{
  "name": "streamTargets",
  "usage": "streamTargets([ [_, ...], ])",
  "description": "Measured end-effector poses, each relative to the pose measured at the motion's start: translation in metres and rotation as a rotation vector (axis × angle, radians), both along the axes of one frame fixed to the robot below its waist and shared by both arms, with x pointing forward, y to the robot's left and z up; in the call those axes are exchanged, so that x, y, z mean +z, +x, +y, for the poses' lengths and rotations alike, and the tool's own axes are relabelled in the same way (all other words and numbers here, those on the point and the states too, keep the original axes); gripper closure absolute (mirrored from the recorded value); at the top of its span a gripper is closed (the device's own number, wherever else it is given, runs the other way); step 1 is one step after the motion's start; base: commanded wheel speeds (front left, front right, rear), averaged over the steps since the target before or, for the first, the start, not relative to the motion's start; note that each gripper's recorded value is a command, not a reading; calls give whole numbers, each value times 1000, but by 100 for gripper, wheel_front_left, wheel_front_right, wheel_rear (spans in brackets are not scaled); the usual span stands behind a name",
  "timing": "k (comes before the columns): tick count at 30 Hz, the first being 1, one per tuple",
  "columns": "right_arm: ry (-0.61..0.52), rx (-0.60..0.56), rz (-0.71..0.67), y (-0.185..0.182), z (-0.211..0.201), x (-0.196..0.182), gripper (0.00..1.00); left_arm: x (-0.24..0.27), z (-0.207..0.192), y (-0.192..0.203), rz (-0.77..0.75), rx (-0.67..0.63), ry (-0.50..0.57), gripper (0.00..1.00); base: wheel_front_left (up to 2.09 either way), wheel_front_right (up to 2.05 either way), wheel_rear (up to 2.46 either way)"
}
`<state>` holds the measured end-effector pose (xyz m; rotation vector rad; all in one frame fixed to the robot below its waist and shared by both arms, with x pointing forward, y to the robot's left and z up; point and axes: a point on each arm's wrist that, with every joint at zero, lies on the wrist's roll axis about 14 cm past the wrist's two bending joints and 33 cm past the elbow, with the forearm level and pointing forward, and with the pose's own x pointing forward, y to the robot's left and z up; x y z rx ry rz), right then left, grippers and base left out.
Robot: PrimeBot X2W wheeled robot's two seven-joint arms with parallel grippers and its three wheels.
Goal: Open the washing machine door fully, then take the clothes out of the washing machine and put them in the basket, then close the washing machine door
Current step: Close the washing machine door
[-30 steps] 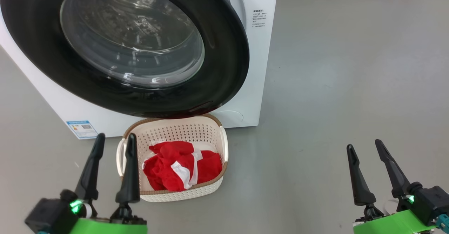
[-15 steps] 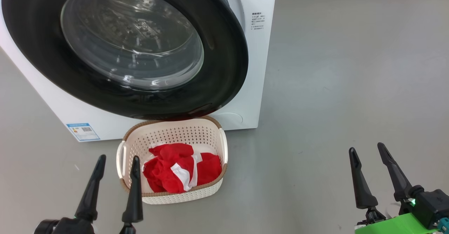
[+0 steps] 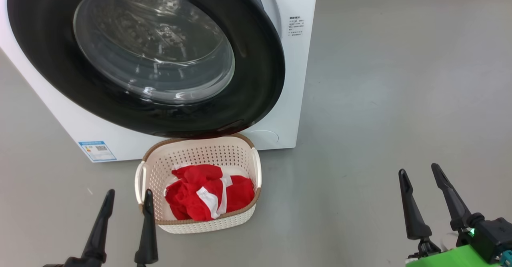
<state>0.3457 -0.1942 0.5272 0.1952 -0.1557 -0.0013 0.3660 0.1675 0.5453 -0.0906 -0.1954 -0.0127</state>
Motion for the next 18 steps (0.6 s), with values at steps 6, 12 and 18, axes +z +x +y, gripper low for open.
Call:
streamTargets([
  [6, 1, 6, 20, -1, 2, -6, 0, -3, 0, 0, 8, -1, -6, 0, 0, 0, 0],
  [12, 1, 15, 23, 1, 5, -7, 0, -4, -1, -1, 11, 1, -10, 0, 0, 0, 0],
  [18, 5, 56, 31, 5, 18, -10, 100, -5, 1, -3, 13, 8, -13, 0, 0, 0, 0],
])
